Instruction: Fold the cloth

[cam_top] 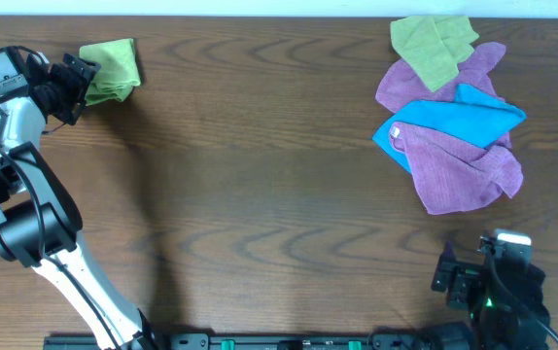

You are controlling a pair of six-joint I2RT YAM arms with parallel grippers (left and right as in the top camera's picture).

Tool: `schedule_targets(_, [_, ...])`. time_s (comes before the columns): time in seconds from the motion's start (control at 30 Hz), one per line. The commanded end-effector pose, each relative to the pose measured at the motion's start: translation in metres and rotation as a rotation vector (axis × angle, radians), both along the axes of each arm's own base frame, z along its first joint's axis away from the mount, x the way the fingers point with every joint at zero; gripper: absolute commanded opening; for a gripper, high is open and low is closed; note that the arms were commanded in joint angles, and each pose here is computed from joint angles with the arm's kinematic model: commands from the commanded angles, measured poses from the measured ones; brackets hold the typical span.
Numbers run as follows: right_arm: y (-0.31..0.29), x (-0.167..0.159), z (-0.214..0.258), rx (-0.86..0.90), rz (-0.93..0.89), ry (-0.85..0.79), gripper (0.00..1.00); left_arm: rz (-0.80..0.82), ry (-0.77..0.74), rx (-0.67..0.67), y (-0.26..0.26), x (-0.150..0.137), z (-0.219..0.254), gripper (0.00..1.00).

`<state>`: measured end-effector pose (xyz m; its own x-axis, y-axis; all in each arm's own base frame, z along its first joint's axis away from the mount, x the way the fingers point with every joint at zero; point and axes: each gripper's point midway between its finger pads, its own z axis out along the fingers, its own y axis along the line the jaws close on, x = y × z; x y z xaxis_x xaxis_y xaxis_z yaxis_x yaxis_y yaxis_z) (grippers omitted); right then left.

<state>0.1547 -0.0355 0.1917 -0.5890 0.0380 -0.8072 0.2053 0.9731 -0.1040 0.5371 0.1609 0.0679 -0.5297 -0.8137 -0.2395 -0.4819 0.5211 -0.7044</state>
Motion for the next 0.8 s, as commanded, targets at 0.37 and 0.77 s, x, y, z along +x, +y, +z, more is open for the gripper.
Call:
schedule_targets(0.37, [0.001,0.000,0.005,-0.005,0.014,-0.016,0.99,-0.119,-0.161,0.075,-0.014,-0.005,0.079,0.96])
schedule_targets(0.77, [0.001,0.000,0.005,-0.005,0.014,-0.017,0.99,-0.098,-0.183,0.217,-0.029,0.020,0.080,0.06])
